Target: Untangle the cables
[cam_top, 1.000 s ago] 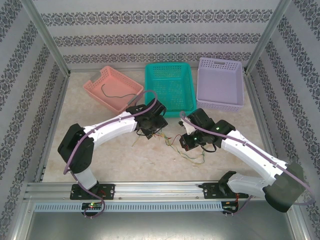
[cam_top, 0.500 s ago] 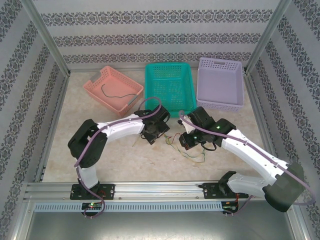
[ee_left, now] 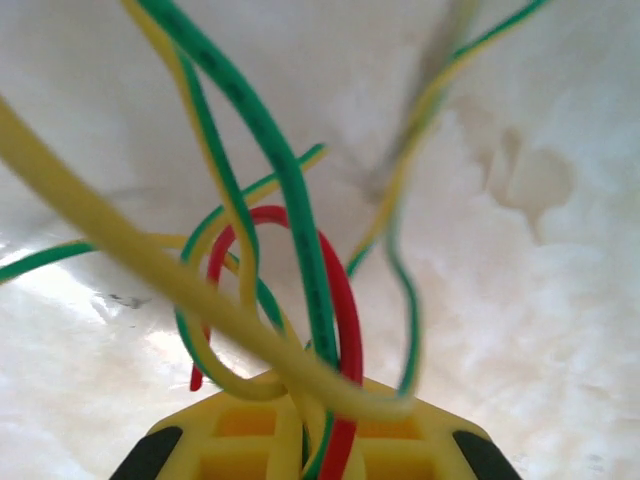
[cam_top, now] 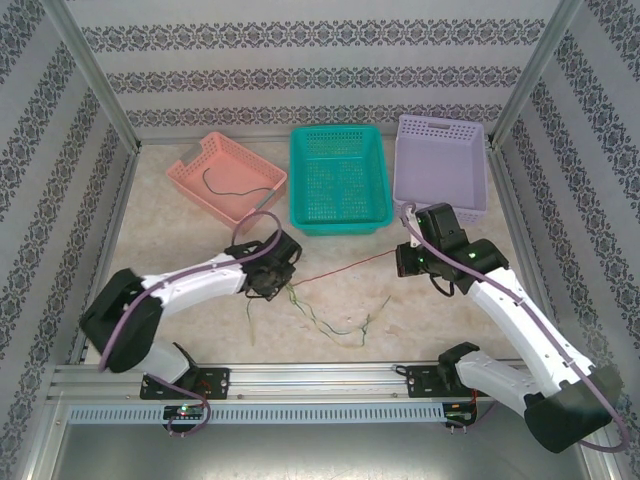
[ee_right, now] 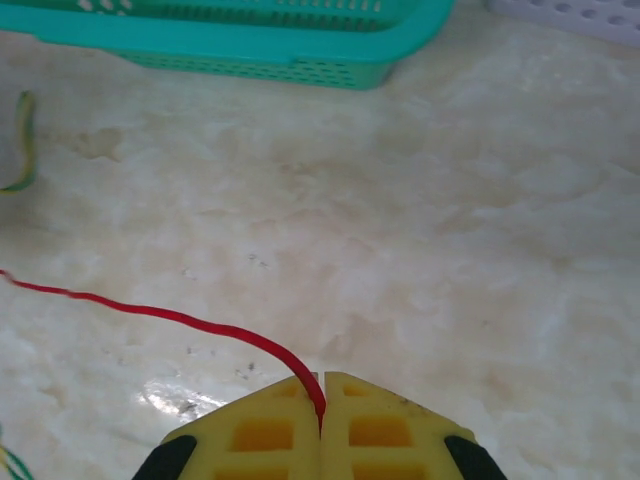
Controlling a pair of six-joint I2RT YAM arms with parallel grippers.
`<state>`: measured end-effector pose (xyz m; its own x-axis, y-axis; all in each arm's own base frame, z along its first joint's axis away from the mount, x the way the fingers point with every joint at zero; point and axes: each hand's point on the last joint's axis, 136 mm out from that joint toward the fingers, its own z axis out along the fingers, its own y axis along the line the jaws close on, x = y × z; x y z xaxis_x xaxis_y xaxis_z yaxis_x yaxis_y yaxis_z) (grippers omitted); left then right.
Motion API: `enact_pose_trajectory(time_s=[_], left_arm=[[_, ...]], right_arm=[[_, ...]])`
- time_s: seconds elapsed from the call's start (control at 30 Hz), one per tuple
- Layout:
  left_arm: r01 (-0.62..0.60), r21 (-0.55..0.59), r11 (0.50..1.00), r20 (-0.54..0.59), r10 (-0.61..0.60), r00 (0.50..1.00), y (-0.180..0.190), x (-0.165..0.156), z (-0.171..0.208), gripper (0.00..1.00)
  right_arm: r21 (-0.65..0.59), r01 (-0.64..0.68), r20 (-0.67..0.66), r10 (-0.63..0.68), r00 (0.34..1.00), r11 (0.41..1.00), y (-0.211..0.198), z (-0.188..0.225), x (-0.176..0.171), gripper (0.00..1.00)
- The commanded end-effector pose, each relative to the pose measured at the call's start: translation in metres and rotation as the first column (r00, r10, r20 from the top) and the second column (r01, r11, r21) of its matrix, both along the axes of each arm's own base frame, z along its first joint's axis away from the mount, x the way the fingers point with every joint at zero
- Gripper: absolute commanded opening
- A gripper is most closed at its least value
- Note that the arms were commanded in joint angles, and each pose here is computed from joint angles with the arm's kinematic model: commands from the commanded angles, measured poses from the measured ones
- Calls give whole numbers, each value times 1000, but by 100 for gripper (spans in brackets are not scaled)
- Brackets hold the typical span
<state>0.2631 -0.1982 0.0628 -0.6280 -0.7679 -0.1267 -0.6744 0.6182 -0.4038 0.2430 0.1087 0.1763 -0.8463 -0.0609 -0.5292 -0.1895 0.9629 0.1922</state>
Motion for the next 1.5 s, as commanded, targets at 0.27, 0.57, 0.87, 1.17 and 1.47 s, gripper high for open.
enact_pose_trajectory(time_s=[0.27,0.57,0.87,1.17,1.47], left_arm=[[-268,78,960,106,259,960,91,24,10,0],[-306,73,949,79,301,950,106,31,2,14],[-292,91,952,45,289,956,106,26,-19,14],[-304,105,947,62,299,952,110,36,-22,7],[-251,67,966,115,243,963,95,60,3,44]], right_arm=[[-45,332,271,-308,912,942,-68,71,68,0],[34,221,299,-221,928,975,-35,88,79,0],[-8,206,275,-196,941,979,-33,76,60,0],[-47,303,423,-256,869,952,-62,119,69,0],[29,205,538,-188,822,978,-36,179,69,0]])
